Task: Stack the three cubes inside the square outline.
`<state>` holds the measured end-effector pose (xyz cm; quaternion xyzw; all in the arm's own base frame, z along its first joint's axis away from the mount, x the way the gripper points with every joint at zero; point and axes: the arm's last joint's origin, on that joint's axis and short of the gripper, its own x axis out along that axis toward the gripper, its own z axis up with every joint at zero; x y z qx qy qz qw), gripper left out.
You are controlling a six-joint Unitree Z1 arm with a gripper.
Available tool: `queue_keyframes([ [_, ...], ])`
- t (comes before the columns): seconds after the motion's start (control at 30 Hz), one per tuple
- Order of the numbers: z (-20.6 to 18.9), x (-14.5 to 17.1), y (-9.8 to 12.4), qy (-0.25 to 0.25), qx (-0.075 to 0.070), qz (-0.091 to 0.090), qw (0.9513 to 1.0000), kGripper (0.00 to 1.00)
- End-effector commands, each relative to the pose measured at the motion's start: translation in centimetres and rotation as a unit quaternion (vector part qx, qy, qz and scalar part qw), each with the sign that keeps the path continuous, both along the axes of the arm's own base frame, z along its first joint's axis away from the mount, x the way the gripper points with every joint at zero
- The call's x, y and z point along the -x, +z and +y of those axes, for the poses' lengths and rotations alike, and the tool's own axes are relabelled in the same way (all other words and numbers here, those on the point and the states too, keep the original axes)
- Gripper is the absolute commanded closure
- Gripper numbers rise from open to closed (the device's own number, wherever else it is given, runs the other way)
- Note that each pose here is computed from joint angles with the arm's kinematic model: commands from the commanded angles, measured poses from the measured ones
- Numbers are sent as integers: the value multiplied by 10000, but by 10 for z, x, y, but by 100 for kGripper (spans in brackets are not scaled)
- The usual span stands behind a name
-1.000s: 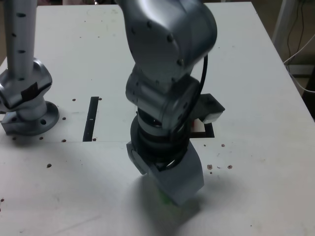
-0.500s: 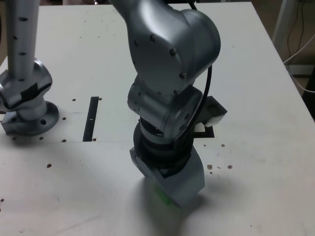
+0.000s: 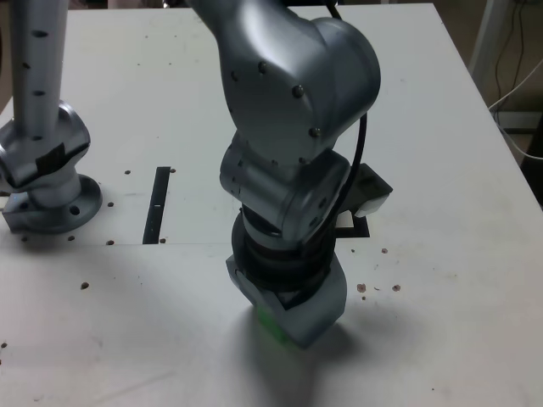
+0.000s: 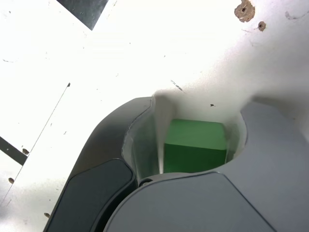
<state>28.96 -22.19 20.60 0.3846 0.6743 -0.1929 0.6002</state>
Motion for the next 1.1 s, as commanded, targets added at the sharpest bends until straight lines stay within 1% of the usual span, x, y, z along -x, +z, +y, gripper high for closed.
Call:
queue_keyframes([
  [0.0,-1,0,0,3,-11,-3,10000,66],
  [0.2,-1,0,3,7,-9,-6,10000,66],
  [0.33,2,1,16,38,1,-12,10000,66],
  [0.4,6,0,24,101,31,2,9999,66],
  [0.53,19,-7,43,416,141,71,9990,66],
  [0.63,34,-13,56,849,192,139,9961,66],
  [0.67,40,-14,61,1023,202,154,9944,66],
  [0.8,67,-17,79,1781,279,137,9835,66],
  [0.93,92,-16,95,2419,358,54,9696,66],
  [1.07,113,-14,108,2947,383,-52,9548,66],
])
